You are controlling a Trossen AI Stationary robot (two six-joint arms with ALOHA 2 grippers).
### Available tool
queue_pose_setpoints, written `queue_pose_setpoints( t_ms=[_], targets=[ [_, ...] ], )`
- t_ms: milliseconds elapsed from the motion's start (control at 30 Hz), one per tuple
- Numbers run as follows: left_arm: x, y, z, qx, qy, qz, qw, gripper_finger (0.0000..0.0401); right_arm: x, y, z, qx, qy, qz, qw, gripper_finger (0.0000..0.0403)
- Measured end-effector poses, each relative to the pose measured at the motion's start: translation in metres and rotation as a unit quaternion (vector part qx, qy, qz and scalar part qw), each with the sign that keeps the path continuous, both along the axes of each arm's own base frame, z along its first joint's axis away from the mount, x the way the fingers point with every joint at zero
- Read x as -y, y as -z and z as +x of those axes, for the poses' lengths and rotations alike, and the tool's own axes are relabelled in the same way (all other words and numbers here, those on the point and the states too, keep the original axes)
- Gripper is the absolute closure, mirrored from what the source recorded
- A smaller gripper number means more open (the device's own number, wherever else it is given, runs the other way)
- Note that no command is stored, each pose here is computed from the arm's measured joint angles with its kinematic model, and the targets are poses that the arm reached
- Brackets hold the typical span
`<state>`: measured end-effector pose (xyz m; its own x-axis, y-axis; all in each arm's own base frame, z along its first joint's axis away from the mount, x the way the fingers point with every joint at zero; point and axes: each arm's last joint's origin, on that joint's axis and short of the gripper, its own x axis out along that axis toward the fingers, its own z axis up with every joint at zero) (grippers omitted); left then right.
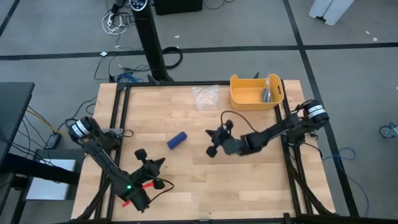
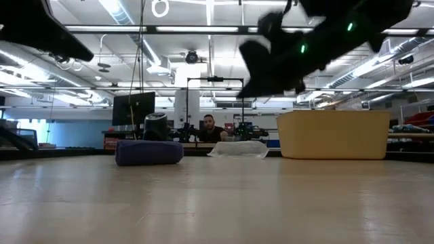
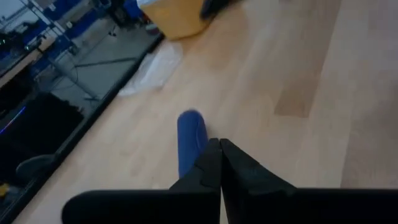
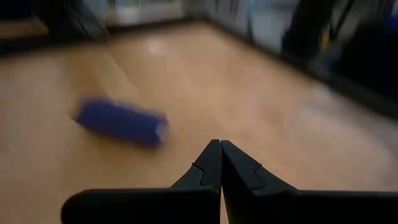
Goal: Roll bandage
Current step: Prepare the transparent zip bag
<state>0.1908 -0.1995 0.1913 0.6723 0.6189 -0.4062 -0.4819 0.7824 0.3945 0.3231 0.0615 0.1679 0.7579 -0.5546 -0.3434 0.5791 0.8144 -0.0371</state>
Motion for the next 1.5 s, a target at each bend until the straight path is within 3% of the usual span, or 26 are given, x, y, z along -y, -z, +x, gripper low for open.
queue_pose_setpoints(
  t_ms=[233,367,500,633,833,933,1133,1300,1500],
  targets=[
    [0.004,-0.008,0.002,0.009,0.025,-0.009,1.000,0.0400,0.038,0.013,0.004,-0.020,0.025,0.085,0.996,0.0394],
    [0.007,-0.006,0.005,0.000,0.052,-0.023,0.998,0.0400,0.063,0.013,0.005,-0.025,0.045,0.086,0.995,0.0375],
    [0.006,0.003,0.011,-0.003,0.099,-0.068,0.993,0.0400,0.094,0.015,0.004,-0.040,0.061,0.093,0.993,0.0357],
    [0.004,0.009,0.020,0.025,0.184,-0.122,0.975,0.0400,0.117,0.016,0.000,-0.048,0.088,0.098,0.990,0.0335],
    [-0.010,0.007,0.030,0.130,0.299,-0.182,0.928,0.0399,0.148,0.017,-0.007,-0.047,0.134,0.104,0.984,0.0309],
    [-0.020,0.007,0.032,0.160,0.301,-0.188,0.921,0.0397,0.161,0.016,-0.011,-0.038,0.156,0.106,0.981,0.0305],
    [-0.037,0.006,0.041,0.179,0.263,-0.190,0.929,0.0396,0.183,0.013,-0.016,-0.019,0.165,0.124,0.978,0.0321],
    [-0.046,0.005,0.047,0.184,0.243,-0.189,0.933,0.0395,0.179,0.015,-0.015,-0.033,0.141,0.130,0.981,0.0354],
    [-0.050,0.005,0.050,0.186,0.235,-0.187,0.936,0.0394,0.177,0.016,-0.014,-0.030,0.174,0.103,0.979,0.0382]
  ],
)
